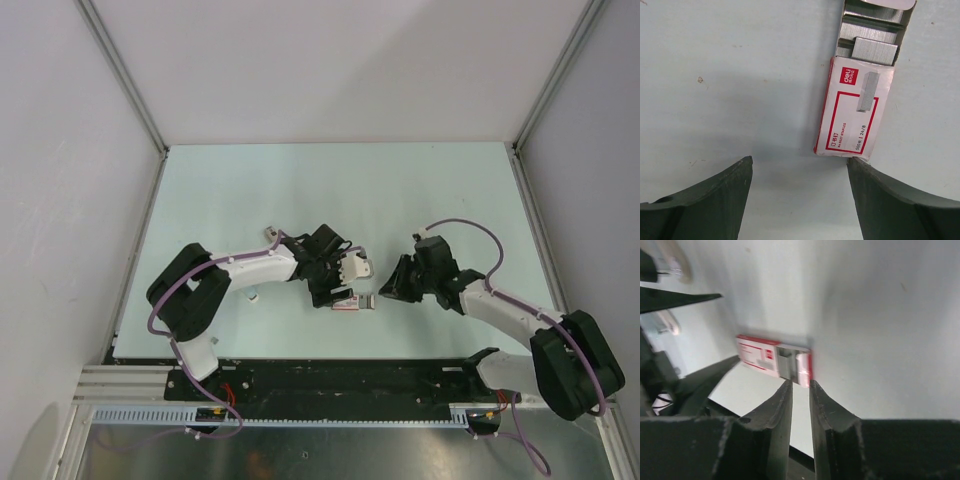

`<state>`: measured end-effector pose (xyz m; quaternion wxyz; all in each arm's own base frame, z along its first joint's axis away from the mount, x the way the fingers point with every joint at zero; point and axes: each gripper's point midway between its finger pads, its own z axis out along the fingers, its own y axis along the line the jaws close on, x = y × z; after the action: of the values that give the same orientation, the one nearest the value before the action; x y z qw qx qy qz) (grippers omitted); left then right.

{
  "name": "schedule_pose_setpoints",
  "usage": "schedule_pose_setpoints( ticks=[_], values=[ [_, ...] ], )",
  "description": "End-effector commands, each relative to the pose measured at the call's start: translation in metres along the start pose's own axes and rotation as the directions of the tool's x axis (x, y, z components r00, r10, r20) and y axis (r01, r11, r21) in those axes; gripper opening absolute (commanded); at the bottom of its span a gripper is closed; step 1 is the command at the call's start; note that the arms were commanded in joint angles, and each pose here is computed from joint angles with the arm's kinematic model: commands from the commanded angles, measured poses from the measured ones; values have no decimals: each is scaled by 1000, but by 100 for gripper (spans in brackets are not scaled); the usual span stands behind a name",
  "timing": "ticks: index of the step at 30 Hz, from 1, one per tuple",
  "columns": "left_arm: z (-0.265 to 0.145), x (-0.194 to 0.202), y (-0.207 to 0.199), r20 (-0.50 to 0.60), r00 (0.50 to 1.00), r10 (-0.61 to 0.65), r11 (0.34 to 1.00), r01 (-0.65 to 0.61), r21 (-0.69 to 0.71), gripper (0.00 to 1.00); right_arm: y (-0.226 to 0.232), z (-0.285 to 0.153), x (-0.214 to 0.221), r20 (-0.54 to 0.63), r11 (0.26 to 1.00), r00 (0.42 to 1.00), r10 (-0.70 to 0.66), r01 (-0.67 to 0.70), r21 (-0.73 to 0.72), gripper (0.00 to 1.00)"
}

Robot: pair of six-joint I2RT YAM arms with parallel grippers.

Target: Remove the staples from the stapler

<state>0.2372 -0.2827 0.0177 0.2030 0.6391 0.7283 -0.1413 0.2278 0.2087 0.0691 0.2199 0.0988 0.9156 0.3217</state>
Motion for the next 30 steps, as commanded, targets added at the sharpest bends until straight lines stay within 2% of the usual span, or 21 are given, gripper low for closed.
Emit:
schedule_pose_setpoints(
  ticks=[1, 5, 14, 21, 30],
  values=[
    [-5, 1, -2, 0, 1000, 10, 1000, -10, -16, 81, -17, 6, 14, -38, 1000, 999, 15, -14, 22, 28],
    [-5, 1, -2, 0, 1000, 11, 1000, -11, -16, 81, -18, 13, 22, -65, 999, 997, 47, -48, -8, 34],
    [-6, 1, -1, 0, 1000, 10, 1000, -10, -19, 81, -18, 24, 28, -79, 995, 993, 88, -92, -48, 33],
    [-6, 0, -1, 1, 1000, 12, 1000, -12, -19, 81, -20, 30, 30, -81, 995, 992, 93, -97, -39, 27],
    [-6, 1, -2, -1, 1000, 13, 1000, -13, -16, 81, -18, 35, 34, -84, 996, 993, 83, -86, -37, 15]
  ],
)
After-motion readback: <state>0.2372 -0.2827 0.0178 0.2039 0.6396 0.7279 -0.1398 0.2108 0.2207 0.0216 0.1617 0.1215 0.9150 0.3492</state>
